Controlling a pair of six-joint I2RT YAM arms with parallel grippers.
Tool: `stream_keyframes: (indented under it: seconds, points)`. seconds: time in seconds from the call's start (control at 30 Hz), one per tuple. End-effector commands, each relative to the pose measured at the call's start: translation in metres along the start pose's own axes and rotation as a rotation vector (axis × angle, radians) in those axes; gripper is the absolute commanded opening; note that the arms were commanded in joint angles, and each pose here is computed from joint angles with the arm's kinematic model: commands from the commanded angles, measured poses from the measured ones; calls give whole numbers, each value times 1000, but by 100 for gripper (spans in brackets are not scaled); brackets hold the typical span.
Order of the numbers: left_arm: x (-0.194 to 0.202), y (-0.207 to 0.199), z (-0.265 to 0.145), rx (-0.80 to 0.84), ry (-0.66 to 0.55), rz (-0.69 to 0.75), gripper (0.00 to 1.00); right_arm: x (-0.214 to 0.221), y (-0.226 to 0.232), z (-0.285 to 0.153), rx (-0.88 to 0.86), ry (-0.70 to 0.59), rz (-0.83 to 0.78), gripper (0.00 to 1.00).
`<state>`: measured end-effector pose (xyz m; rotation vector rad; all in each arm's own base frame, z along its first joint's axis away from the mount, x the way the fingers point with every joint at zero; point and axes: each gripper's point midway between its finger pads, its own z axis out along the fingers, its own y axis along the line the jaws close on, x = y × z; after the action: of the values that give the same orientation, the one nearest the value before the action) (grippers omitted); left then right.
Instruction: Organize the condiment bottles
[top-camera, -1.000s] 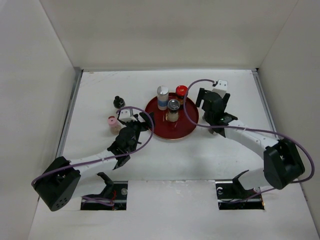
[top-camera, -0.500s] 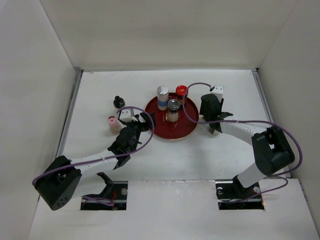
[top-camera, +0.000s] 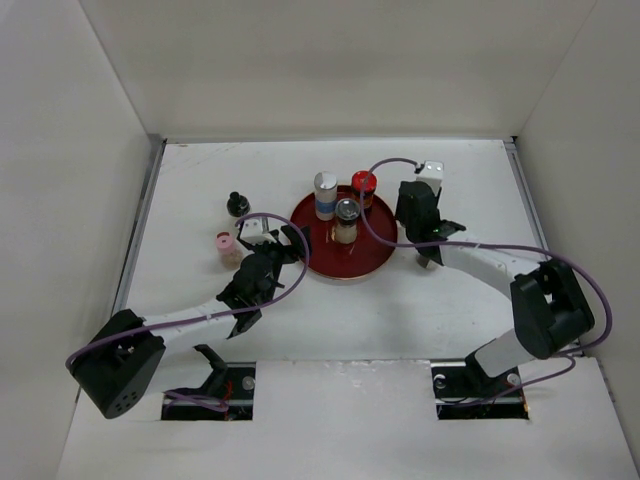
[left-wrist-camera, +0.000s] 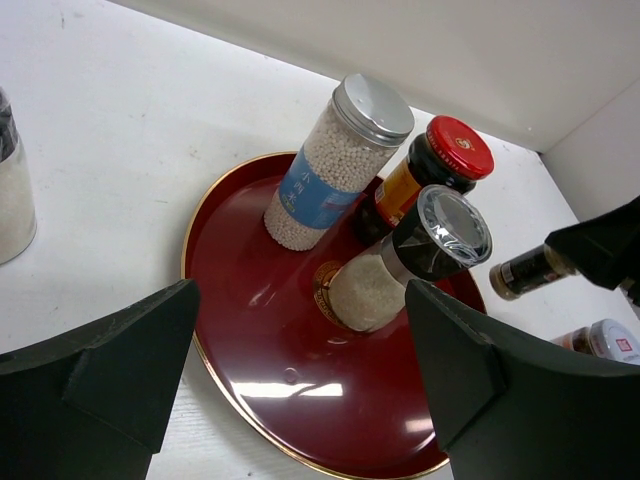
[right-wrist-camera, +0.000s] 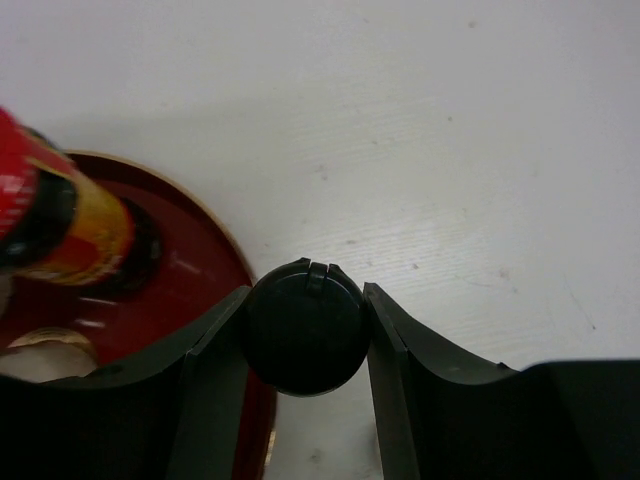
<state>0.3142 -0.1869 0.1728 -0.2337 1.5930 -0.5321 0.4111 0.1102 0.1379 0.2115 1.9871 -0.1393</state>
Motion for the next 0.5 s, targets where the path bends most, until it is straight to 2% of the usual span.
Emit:
stream_keyframes:
  seconds: [0.0, 0.2, 0.47]
  points:
    - [-10, -6, 1, 26, -36, -38, 84, -62, 36, -24, -109, -154, 78, 45]
    - [-7, -6, 2, 23, -30, -34, 84, -55, 73, -17, -200, -138, 75, 45]
    - [-8, -4, 2, 21, -33, -35, 84, -38, 97, 9, -235, -108, 61, 47]
